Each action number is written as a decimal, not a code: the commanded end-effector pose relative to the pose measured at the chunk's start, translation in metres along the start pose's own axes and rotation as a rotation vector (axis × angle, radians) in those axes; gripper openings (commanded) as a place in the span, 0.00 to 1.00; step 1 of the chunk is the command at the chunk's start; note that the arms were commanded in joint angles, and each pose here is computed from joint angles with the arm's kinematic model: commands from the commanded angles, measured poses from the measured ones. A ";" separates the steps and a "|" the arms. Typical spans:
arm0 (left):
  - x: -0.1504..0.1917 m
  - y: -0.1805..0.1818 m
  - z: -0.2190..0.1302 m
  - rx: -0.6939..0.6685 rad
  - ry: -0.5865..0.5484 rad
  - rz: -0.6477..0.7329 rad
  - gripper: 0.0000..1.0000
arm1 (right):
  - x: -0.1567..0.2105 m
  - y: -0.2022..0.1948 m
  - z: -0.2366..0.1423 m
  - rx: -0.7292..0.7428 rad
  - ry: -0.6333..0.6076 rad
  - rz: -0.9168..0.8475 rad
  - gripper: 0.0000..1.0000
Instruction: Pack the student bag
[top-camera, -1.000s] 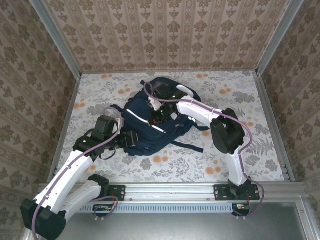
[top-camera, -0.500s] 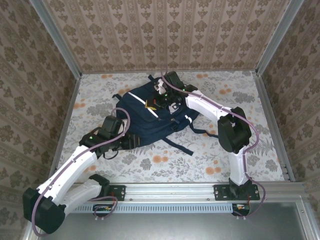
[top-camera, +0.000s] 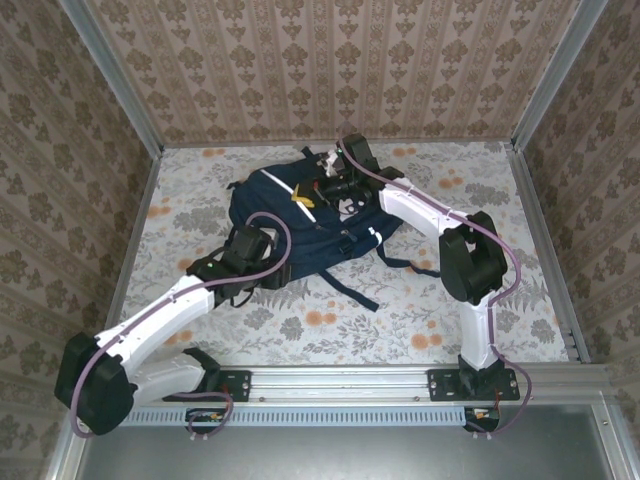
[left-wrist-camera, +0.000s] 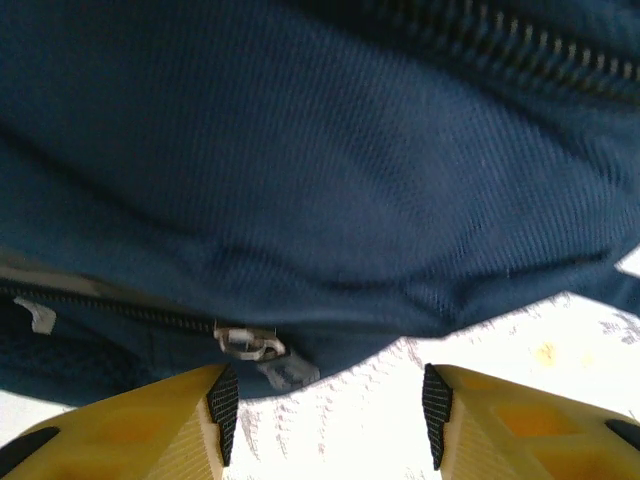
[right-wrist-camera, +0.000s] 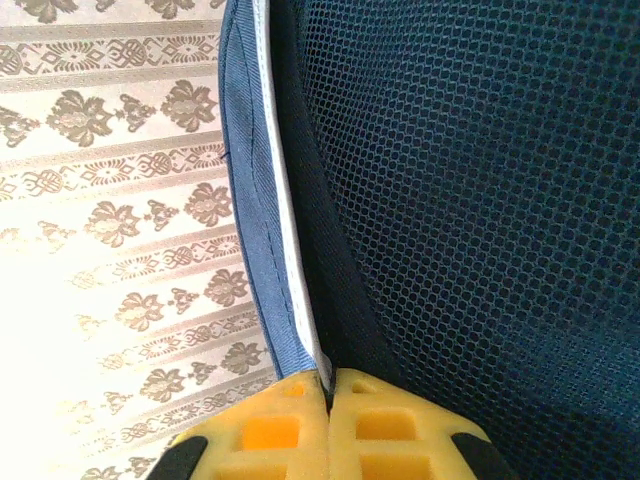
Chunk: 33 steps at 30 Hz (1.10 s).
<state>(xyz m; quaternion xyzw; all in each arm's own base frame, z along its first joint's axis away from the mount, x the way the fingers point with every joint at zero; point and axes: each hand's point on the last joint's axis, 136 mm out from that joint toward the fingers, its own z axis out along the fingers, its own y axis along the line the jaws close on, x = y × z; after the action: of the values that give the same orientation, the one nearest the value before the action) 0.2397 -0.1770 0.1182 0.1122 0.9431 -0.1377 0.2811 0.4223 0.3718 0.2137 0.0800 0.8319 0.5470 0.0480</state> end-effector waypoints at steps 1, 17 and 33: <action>-0.014 0.013 0.012 -0.089 -0.091 0.004 0.54 | -0.009 0.050 -0.027 -0.147 -0.045 -0.030 0.00; 0.007 0.039 0.036 -0.195 -0.099 0.003 0.20 | -0.010 0.050 -0.029 -0.185 -0.037 0.002 0.00; 0.017 0.006 0.002 0.042 -0.026 0.028 0.01 | 0.003 -0.051 -0.046 0.359 -0.048 -0.327 0.00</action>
<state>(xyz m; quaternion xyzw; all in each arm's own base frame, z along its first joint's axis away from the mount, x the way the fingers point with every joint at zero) 0.2439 -0.1675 0.1071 0.1057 0.9291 -0.1400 0.3255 0.4142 0.3469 0.1907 0.0002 0.8790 0.4650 0.1055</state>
